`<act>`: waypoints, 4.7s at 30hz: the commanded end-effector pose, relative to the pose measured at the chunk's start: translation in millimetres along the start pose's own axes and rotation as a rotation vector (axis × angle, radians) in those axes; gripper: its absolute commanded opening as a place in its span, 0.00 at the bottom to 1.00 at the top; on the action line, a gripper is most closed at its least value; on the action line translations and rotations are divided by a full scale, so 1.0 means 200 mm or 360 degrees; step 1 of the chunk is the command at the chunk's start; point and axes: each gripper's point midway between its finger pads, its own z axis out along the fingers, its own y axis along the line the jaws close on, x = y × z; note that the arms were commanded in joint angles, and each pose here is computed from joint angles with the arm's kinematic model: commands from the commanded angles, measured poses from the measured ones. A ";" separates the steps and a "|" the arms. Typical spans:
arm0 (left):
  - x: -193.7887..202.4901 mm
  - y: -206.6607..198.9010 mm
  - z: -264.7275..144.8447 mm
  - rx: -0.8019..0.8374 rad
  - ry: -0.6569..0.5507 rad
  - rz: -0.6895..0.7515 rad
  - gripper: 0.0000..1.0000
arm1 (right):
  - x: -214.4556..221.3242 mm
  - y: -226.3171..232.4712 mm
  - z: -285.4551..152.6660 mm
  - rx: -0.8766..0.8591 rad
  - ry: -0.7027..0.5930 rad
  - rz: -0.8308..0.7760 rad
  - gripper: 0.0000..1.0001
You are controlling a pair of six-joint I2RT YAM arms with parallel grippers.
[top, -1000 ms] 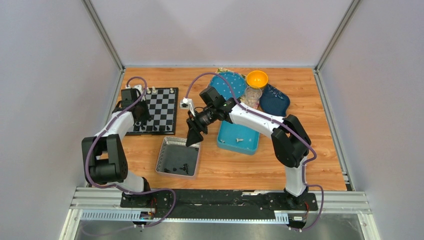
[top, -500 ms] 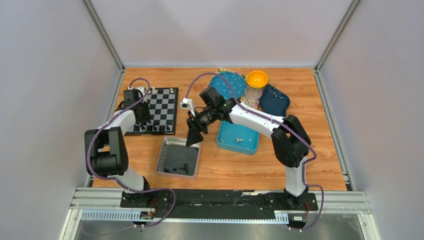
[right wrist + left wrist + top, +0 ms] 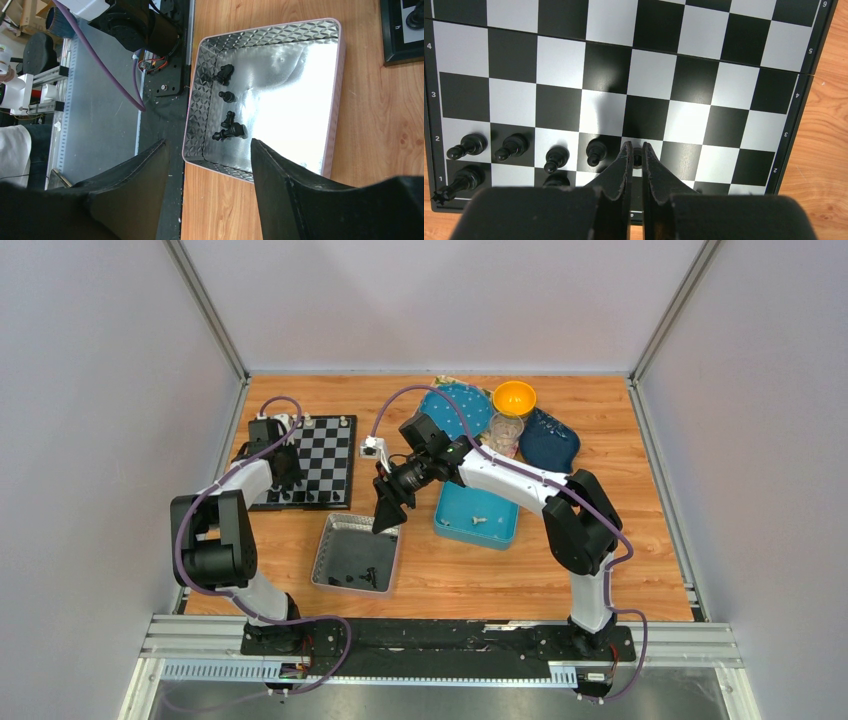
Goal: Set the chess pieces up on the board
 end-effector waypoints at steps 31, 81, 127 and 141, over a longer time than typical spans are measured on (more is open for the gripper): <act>-0.16 -0.03 -0.06 0.0025 -0.0086 0.0033 0.35 | -0.04 0.03 -0.02 -0.0027 -0.0009 -0.0098 0.63; 0.19 -0.06 -0.97 0.0130 -0.0396 -0.0452 0.80 | 0.40 -0.12 0.43 -0.0337 0.0642 -0.1152 0.54; 0.32 -0.32 -0.88 0.0619 -0.0299 -0.0638 0.77 | 0.29 -0.29 0.36 0.0055 0.0534 -0.0778 0.05; 0.45 -0.48 -0.82 0.0950 -0.0195 -0.0944 0.72 | 0.13 -0.25 0.30 0.0145 0.0282 -0.0052 0.04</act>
